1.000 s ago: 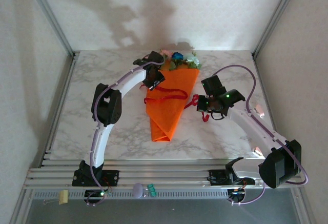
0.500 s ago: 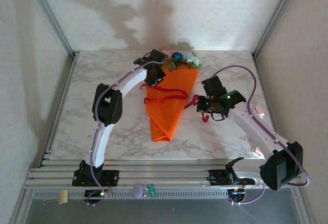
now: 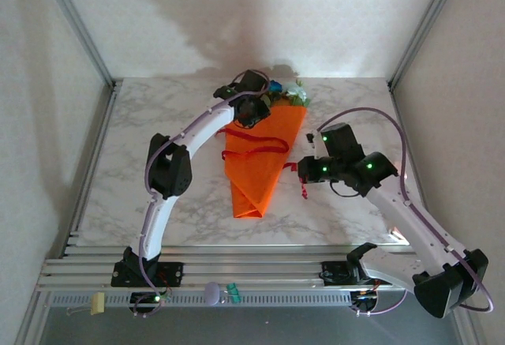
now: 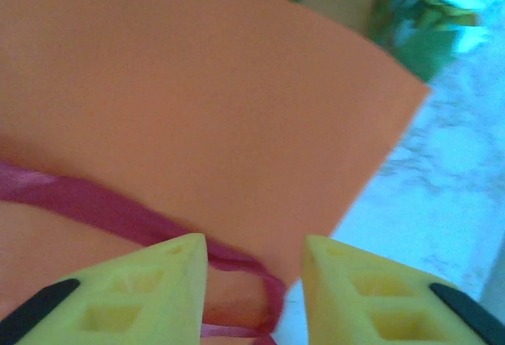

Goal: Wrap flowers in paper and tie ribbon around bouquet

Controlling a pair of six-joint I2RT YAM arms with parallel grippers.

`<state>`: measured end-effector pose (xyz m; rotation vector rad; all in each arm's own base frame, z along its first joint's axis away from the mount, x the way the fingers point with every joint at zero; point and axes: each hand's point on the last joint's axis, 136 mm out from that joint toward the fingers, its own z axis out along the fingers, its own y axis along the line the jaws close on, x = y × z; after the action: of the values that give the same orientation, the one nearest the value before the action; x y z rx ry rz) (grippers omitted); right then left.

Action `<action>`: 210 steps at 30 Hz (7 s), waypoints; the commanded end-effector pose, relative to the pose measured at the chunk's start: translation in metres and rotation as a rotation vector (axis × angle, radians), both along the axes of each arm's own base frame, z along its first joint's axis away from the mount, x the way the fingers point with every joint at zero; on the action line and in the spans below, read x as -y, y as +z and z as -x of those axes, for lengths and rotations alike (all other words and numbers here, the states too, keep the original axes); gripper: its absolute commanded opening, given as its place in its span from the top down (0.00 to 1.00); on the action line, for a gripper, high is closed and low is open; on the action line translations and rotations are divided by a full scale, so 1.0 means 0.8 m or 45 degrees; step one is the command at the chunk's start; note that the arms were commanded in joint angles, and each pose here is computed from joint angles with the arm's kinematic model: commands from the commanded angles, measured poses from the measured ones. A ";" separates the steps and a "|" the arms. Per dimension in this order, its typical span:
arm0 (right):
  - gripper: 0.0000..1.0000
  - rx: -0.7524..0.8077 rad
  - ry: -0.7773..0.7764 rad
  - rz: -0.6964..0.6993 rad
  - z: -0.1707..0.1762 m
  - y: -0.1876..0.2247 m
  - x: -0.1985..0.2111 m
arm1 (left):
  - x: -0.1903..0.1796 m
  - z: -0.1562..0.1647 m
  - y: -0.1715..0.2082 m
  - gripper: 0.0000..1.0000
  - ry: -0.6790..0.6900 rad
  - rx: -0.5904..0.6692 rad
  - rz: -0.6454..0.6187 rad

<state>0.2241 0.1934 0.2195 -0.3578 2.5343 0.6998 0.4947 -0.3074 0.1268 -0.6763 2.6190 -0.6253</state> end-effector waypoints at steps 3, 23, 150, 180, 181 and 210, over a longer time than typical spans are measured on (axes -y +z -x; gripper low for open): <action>1.00 0.021 0.287 -0.153 0.027 0.023 -0.055 | -0.074 0.020 -0.032 0.51 0.056 -0.132 -0.195; 1.00 0.050 0.262 -0.125 0.013 0.024 -0.073 | -0.086 0.007 -0.126 0.58 0.205 -0.292 -0.255; 1.00 0.361 0.066 -0.367 -0.253 0.121 -0.129 | -0.077 0.054 -0.082 1.00 0.437 -0.167 0.281; 1.00 0.149 -0.112 -0.234 -0.286 0.003 -0.173 | -0.090 0.103 -0.058 0.61 0.753 -0.296 0.511; 1.00 0.151 -0.110 -0.232 -0.285 0.004 -0.172 | -0.086 0.103 -0.062 0.61 0.765 -0.320 0.529; 1.00 0.075 -0.176 -0.217 -0.292 -0.029 -0.175 | -0.068 0.094 -0.052 1.00 0.753 -0.267 0.696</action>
<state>0.4525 0.3289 0.2053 -0.1764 2.3790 0.8482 0.4231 -0.2506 0.0615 -1.7433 2.2387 -1.0441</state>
